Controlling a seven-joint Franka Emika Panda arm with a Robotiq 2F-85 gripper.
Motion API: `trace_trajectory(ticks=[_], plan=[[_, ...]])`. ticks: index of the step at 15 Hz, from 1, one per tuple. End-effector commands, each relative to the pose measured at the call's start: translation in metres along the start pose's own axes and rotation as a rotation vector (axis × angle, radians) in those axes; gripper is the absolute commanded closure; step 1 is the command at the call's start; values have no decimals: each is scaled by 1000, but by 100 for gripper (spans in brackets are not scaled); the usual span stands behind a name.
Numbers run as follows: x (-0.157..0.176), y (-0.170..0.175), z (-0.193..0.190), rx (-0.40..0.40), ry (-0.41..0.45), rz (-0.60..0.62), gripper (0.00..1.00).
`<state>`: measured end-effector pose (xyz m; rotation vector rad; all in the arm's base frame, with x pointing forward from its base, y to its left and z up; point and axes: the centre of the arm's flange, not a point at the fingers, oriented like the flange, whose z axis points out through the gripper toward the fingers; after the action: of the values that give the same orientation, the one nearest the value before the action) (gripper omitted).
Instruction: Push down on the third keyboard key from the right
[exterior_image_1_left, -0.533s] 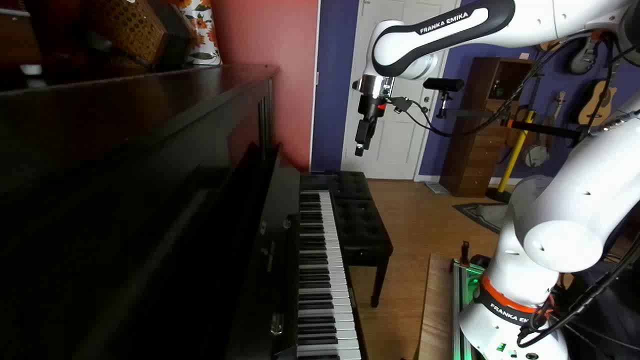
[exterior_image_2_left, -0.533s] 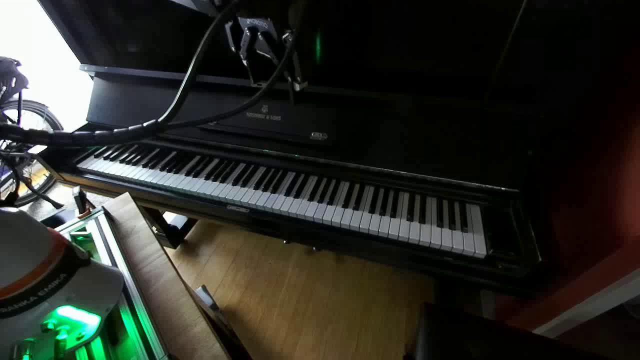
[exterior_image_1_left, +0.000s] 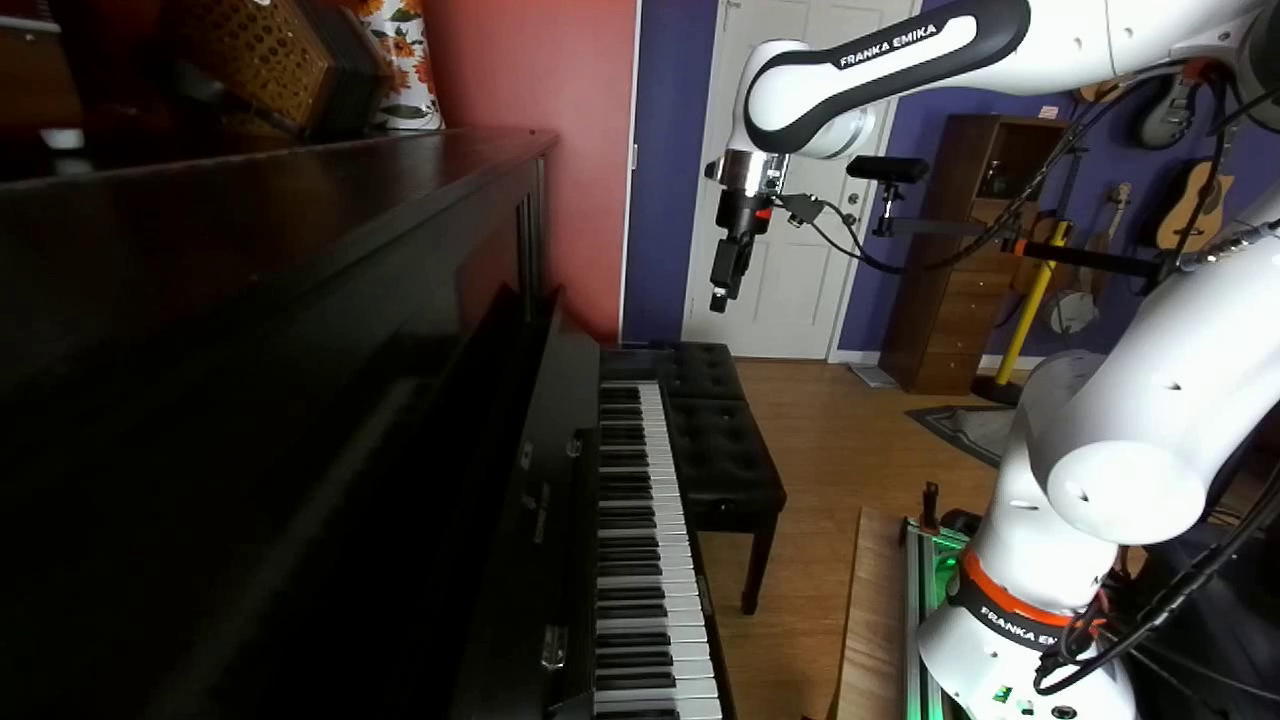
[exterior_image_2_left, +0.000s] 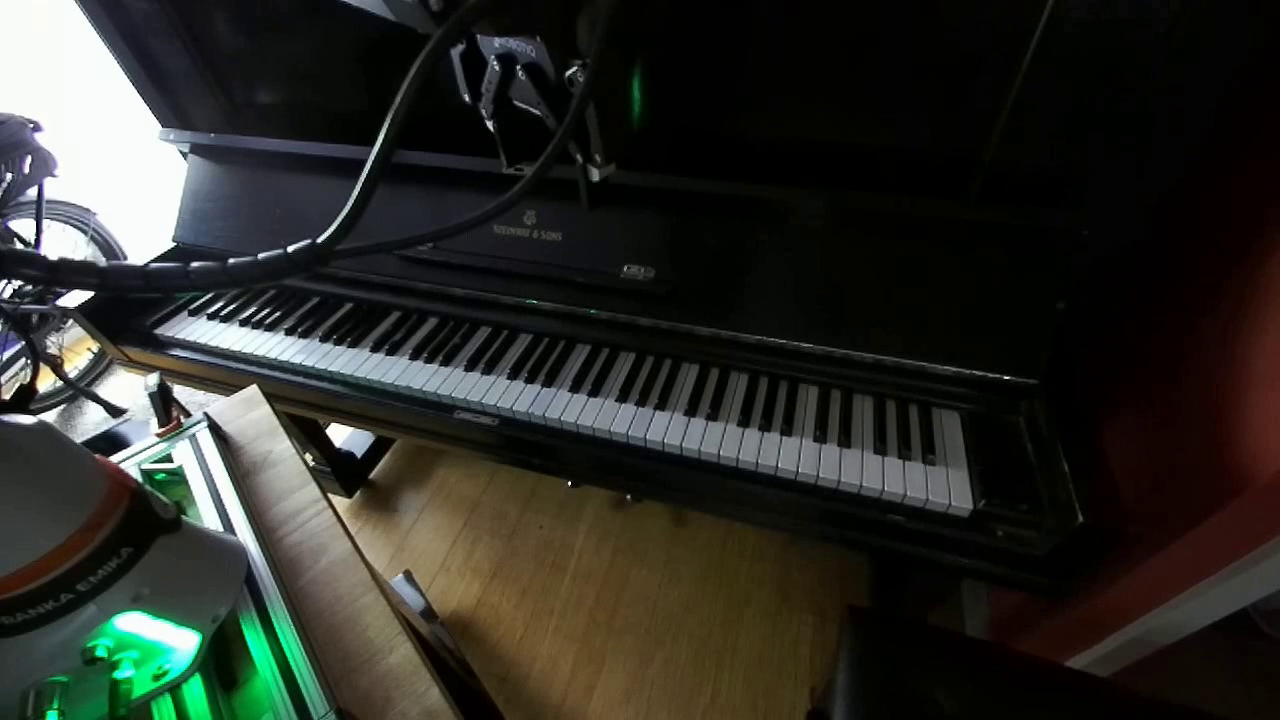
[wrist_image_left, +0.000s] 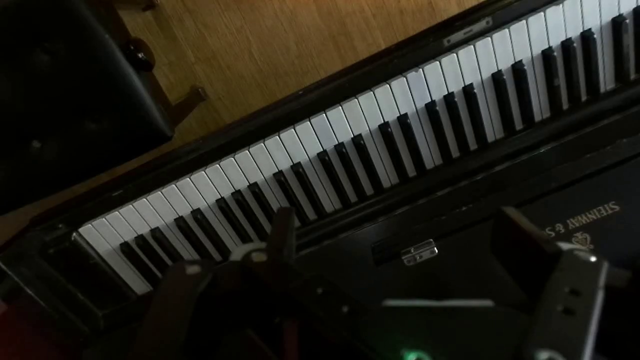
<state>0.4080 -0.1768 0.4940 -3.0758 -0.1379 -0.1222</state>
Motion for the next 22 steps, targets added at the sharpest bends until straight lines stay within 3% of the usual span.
trace_trajectory(ticks=[1, 3, 6, 10, 11, 14, 20, 22], plan=[[8, 29, 12, -14, -101, -8, 0], [15, 59, 27, -37, -174, -23, 0], [29, 104, 54, -114, -242, -159, 0], [46, 143, 88, -138, -253, -268, 0], [29, 116, 75, -124, -239, -222, 0], [39, 133, 92, -133, -261, -250, 0], [42, 135, 88, -140, -256, -254, 0], [51, 154, 101, -149, -266, -269, 0]])
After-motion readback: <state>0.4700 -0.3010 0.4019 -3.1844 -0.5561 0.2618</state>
